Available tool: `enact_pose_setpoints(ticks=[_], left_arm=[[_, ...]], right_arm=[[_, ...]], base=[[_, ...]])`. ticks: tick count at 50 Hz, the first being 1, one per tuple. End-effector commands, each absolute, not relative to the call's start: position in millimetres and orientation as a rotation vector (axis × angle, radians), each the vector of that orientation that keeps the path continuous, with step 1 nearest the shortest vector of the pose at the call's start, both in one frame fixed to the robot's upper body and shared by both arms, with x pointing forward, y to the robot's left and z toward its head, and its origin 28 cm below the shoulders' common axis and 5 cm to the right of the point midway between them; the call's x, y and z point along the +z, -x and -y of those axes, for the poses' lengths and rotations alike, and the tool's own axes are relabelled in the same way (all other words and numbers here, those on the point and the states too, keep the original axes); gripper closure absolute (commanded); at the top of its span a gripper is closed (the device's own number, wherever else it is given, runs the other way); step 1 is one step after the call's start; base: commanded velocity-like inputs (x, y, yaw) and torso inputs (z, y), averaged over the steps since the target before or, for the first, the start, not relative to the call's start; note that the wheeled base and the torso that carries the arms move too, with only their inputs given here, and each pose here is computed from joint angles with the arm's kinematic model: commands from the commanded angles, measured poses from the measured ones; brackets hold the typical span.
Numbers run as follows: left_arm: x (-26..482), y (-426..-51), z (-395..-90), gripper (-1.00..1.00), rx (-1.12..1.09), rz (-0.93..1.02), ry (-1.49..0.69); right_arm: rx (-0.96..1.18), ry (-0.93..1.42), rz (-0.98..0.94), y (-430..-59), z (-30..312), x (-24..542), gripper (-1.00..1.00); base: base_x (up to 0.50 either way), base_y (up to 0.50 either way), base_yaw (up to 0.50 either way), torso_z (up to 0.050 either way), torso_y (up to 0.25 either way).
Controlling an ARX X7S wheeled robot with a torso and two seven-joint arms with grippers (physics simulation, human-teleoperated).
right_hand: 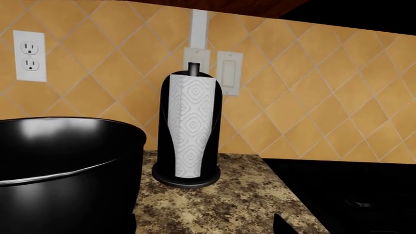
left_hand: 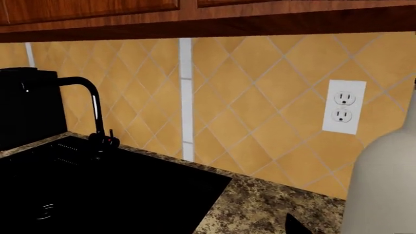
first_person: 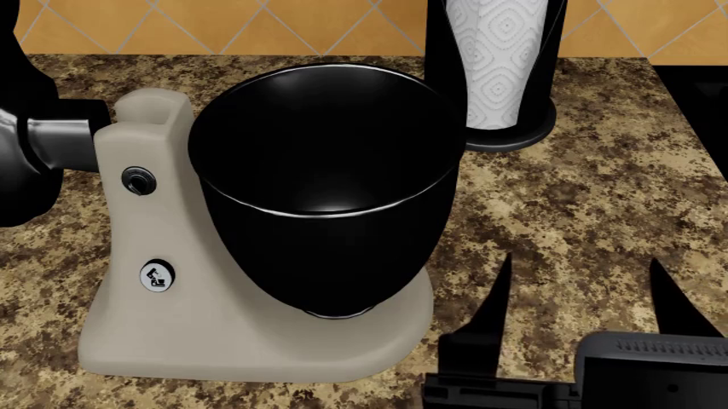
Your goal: Close the stand mixer head.
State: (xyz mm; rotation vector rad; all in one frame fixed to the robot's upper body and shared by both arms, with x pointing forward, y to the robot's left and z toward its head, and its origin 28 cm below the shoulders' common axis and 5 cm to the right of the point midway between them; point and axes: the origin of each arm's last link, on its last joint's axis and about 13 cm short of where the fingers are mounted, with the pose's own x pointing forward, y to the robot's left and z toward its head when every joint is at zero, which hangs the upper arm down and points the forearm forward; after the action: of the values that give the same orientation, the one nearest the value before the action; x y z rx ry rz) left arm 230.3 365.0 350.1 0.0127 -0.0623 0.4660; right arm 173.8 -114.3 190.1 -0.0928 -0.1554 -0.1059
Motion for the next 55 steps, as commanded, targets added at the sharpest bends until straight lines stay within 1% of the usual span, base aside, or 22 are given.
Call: enact_pose_setpoints(ticks=[1, 8, 14, 24, 34, 39, 41, 48, 55], left_arm=[[333, -259, -366, -1.00, 0.471, -0.031, -0.068], [317, -263, -362, -1.00, 0.417, -0.098, -0.128], [315, -267, -344, -1.00, 0.294, -0.117, -0.108], [317, -279, -330, -1.00, 0.222, -0.100, -0.063], [325, -287, -318, -1.00, 0.161, -0.067, -0.070], [332, -286, -301, -1.00, 0.048, -0.024, -0.043], [344, -280, -289, -1.00, -0.025, 0.008, 0.004], [369, -265, -256, -1.00, -0.195, 0.063, 0.058], [363, -256, -235, -1.00, -0.284, 0.029, 0.035]], right_arm=[[-0.096, 0.095, 0.148, -174, 112, 189, -1.00], [-0.095, 0.095, 0.146, -175, 113, 188, -1.00], [-0.085, 0.095, 0.144, -176, 111, 188, -1.00], [-0.087, 0.092, 0.141, -177, 112, 186, -1.00], [-0.085, 0.091, 0.134, -177, 112, 184, -1.00], [-0.082, 0.091, 0.129, -178, 111, 183, -1.00], [-0.080, 0.091, 0.127, -178, 111, 182, -1.00], [-0.077, 0.093, 0.122, -178, 110, 182, -1.00], [-0.076, 0.092, 0.120, -178, 111, 182, -1.00]], base=[[0.00, 0.00, 0.00, 0.000, 0.000], [0.00, 0.00, 0.00, 0.000, 0.000], [0.00, 0.00, 0.00, 0.000, 0.000], [0.00, 0.00, 0.00, 0.000, 0.000], [0.00, 0.00, -0.01, 0.000, 0.000], [0.01, 0.00, -0.01, 0.000, 0.000], [0.01, 0.00, -0.01, 0.000, 0.000], [0.01, 0.00, -0.01, 0.000, 0.000], [0.00, 0.00, -0.01, 0.000, 0.000]])
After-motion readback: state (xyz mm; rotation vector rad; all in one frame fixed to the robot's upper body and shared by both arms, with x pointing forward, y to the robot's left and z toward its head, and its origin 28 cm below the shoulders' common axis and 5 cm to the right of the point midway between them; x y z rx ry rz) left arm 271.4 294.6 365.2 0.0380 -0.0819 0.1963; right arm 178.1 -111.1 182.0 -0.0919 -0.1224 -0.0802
